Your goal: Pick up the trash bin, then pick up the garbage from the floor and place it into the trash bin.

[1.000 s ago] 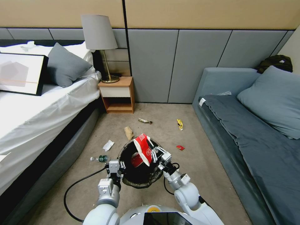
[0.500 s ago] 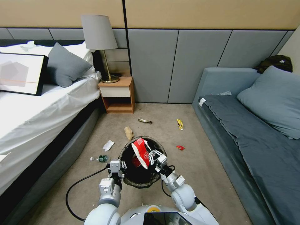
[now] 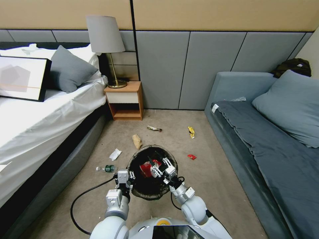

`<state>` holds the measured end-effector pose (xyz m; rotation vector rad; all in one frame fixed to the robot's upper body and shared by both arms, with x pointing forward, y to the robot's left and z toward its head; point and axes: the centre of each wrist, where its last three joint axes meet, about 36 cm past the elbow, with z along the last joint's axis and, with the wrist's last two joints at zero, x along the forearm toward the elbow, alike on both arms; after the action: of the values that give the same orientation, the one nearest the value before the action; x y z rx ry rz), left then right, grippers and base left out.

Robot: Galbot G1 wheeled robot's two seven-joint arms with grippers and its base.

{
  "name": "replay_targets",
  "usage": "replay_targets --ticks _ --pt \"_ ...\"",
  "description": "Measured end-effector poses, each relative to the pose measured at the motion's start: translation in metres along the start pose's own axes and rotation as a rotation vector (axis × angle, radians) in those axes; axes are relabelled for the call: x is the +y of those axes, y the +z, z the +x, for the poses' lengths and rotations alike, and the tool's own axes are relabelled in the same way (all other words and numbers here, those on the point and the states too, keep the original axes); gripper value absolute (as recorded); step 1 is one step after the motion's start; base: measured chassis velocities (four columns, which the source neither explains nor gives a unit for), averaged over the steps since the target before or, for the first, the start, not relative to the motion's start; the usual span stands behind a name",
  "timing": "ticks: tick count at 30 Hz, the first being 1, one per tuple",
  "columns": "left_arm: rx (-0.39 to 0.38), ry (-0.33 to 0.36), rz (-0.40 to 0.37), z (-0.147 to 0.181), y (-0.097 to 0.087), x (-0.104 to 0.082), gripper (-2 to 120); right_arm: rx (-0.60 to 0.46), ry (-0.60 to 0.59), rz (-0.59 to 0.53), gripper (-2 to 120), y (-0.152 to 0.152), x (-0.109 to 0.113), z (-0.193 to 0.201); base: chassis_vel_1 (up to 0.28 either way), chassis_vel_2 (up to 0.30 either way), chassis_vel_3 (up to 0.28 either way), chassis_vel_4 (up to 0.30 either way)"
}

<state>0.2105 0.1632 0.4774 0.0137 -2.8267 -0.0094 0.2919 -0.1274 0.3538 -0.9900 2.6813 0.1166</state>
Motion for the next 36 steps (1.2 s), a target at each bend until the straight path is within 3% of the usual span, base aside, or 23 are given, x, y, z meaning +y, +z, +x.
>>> replay_targets --ticks 2,6,14,19,21,23,25,31,36 --pt "0.000 0.000 -0.001 0.000 0.000 0.000 0 -0.003 -0.001 0.002 92 -0.002 0.000 0.000 0.000 0.000 0.000 0.000" --pt "0.001 0.002 -0.001 0.000 0.000 0.000 0 -0.008 -0.003 0.004 100 -0.005 0.000 0.000 0.000 0.000 0.000 0.000" --pt "0.000 0.002 -0.002 0.000 0.000 0.000 0 -0.029 -0.005 0.011 100 -0.013 0.001 -0.001 0.000 0.000 0.000 0.000" --pt "0.000 -0.002 -0.004 0.000 0.000 0.001 0 -0.101 -0.003 0.050 100 -0.037 0.002 -0.005 0.000 0.000 0.000 0.000" --pt "0.002 -0.007 -0.006 -0.001 0.001 0.002 0 -0.211 0.072 0.106 100 -0.074 -0.001 -0.009 0.000 0.000 0.000 0.000" --pt "0.003 -0.008 -0.007 -0.001 0.001 0.002 0 -0.222 0.085 0.112 100 -0.077 -0.002 -0.010 0.000 0.000 0.000 0.000" --pt "0.004 -0.012 -0.008 -0.001 0.002 0.003 0 -0.281 0.208 0.150 100 -0.100 -0.008 -0.007 0.000 0.000 0.000 0.000" --pt "0.003 -0.016 -0.004 -0.002 0.002 0.004 0 -0.292 0.389 0.162 100 -0.107 -0.013 0.007 0.000 0.000 0.000 0.000" --pt "0.006 -0.021 -0.004 -0.001 0.003 0.006 0 -0.265 0.510 0.240 100 -0.091 -0.027 0.029 0.000 0.000 0.000 0.000"
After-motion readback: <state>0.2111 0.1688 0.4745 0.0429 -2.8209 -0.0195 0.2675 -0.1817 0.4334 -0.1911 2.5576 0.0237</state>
